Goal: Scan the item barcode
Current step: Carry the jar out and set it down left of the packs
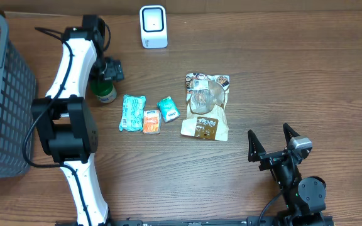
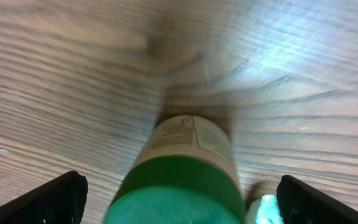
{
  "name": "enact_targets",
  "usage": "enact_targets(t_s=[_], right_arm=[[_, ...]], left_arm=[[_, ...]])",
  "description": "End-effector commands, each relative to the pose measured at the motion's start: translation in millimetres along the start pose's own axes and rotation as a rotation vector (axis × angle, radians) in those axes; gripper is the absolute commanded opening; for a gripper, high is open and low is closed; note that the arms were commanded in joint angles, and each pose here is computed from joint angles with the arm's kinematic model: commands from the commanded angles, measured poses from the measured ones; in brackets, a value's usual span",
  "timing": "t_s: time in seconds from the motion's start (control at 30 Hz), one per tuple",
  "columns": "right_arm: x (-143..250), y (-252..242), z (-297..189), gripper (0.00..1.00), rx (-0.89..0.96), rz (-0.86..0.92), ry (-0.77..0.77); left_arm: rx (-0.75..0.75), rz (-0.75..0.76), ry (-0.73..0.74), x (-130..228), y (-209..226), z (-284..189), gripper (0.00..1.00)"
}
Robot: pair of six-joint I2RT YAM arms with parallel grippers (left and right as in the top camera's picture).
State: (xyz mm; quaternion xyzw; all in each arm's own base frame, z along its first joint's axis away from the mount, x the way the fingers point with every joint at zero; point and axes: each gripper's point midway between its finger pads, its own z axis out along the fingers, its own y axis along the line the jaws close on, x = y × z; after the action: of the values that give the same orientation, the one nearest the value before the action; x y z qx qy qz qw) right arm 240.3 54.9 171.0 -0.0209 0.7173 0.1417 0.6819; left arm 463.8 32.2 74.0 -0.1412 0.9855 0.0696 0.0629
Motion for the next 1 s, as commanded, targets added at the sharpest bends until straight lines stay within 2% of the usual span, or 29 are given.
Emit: enact_targets(t_s=[0.0,0.13,0.23,0.43,0.53,0.73,0.97], right_arm=[[1,-3,0,1.00,0.011,0.003,-0.006],[1,-3,0,1.00,0.011,0.003,-0.006],[1,-3,0,1.00,0.011,0.003,-0.006],[1,-3,0,1.00,0.011,0.003,-0.006],[1,-3,0,1.00,0.011,0.003,-0.006],[1,-3,0,1.00,0.011,0.003,-0.006],[1,-3,0,1.00,0.011,0.003,-0.006]], left_arm=[[0.056,-0.014,-0.168,-26,0,-76,1.00],[0.148,0.025,-0.265,-24,-2,-139,1.00],[0.208,0.054,-0.323,-8,1,-185,1.00],[0.212,0.033,-0.396,24,28,-242,0.99],[0.208,0.029,-0.376,39,39,-249,1.00],[0.226,0.184,-0.253,68,36,-235,1.00],[0.208,0.236,-0.240,67,43,-226,1.00]])
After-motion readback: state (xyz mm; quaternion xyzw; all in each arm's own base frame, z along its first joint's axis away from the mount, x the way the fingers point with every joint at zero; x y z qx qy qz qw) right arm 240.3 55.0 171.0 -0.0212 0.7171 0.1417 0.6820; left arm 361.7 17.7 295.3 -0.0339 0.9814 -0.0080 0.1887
